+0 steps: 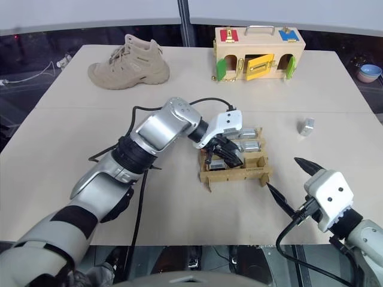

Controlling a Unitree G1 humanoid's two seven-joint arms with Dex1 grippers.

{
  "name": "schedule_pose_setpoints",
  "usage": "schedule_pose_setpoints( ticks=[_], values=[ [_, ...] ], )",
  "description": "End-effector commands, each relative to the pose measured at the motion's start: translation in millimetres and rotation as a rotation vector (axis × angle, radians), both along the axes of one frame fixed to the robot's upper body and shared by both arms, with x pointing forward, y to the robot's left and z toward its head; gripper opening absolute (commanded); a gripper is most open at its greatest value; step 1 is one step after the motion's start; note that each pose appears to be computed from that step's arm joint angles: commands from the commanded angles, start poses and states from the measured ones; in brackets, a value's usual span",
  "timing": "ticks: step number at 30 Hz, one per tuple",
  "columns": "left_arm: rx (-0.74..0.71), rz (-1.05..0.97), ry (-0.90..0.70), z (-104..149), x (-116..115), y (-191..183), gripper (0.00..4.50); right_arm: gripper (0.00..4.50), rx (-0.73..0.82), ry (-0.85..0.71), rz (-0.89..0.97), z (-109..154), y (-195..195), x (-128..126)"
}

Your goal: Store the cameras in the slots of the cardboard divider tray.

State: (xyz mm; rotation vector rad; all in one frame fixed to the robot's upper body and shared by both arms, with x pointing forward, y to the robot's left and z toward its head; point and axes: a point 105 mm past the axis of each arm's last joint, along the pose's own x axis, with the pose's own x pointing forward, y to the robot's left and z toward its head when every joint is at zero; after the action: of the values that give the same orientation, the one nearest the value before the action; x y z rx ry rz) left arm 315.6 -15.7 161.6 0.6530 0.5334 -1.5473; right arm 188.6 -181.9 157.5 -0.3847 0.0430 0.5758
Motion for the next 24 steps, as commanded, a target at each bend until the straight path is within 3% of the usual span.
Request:
schedule_pose_setpoints(
  ticks=[1,6,11,15,18,21,24],
  values=[
    [0.003,-0.008,-0.025,5.9,-2.7,5.2,0.75,4.5,-0.004,-0.041,0.016,7.9,4.9,-2.1],
    [0.055,-0.021,-0.046,-4.1,-4.2,10.1,0.75,4.5,-0.004,-0.045,0.02,7.8,5.0,0.7],
    [0.016,-0.025,-0.093,0.6,2.1,-2.2,0.75,4.5,-0.006,-0.048,0.023,7.8,4.9,1.9],
    [-0.123,0.027,-0.114,30.1,6.1,-10.8,2.54,4.5,-0.006,-0.047,0.02,7.6,4.5,1.0],
    [-0.224,0.072,-0.109,56.4,2.9,2.5,4.0,4.5,-0.004,-0.049,0.002,8.3,2.5,3.3],
    [-0.426,0.137,-0.153,83.4,-0.9,24.1,4.0,4.5,0.004,-0.068,-0.07,11.3,-5.7,16.6],
    [-0.599,0.226,-0.22,92.2,-3.0,54.0,4.0,4.5,0.036,-0.038,-0.206,8.3,-22.7,42.3]
  ],
)
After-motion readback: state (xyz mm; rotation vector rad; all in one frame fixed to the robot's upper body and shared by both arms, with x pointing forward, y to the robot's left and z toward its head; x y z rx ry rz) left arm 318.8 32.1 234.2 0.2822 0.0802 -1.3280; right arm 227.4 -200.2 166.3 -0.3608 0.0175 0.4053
